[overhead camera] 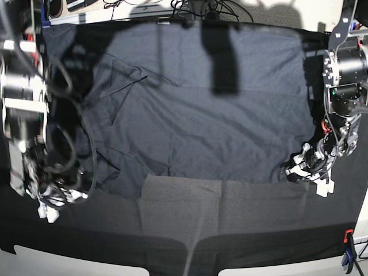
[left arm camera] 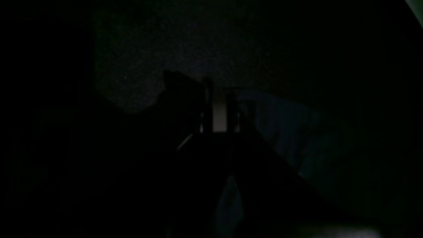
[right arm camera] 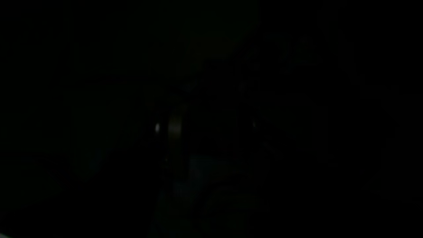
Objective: Layout the t-shirt on the table in an organized manner, then fold the t-shirt properly
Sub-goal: 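Grasp the shirt's side edges with both grippers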
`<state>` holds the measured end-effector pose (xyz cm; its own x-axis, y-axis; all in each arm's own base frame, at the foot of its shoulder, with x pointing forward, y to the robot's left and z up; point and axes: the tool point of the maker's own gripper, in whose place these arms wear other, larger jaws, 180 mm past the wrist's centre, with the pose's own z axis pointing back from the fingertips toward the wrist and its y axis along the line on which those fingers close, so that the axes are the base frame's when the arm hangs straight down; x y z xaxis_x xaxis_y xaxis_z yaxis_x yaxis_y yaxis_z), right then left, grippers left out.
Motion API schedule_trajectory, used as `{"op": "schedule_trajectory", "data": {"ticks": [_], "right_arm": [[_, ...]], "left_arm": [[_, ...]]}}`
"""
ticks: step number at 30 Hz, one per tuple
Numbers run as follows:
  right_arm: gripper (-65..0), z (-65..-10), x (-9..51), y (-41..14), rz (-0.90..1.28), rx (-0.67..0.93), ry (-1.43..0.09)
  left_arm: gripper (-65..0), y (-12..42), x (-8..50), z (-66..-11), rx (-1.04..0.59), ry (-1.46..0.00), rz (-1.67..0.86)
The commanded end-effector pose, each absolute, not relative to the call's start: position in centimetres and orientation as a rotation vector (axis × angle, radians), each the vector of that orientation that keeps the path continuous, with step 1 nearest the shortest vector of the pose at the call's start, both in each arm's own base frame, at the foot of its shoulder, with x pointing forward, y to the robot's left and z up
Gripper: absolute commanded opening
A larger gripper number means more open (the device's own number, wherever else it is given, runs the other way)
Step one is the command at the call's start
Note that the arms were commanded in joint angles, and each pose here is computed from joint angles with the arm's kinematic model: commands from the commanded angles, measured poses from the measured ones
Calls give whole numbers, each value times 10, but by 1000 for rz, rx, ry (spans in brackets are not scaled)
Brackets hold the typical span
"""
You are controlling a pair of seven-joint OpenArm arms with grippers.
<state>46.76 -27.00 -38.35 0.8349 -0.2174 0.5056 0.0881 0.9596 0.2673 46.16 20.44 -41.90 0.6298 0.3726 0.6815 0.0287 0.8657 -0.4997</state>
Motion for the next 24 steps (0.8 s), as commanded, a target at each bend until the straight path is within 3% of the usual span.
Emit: {"op": "schedule_trajectory", "data": {"ticks": [1,11,17,24], "right_arm": [[-423,-363,484,-264,-136,267,-617],[-430,-386,476,-225,-69,279,-530],[-650,-392,469,-235,-22,202,-491],[-650,-375,480,-231,33,196,-540]], "left_arm": [[-650,211,479,-395,-508,-947,203],[-650,211,479,-395,-508,-947,203],[-650,211,479,-395,-508,-947,203],[-650,211,479,-395,-508,-947,202]]}}
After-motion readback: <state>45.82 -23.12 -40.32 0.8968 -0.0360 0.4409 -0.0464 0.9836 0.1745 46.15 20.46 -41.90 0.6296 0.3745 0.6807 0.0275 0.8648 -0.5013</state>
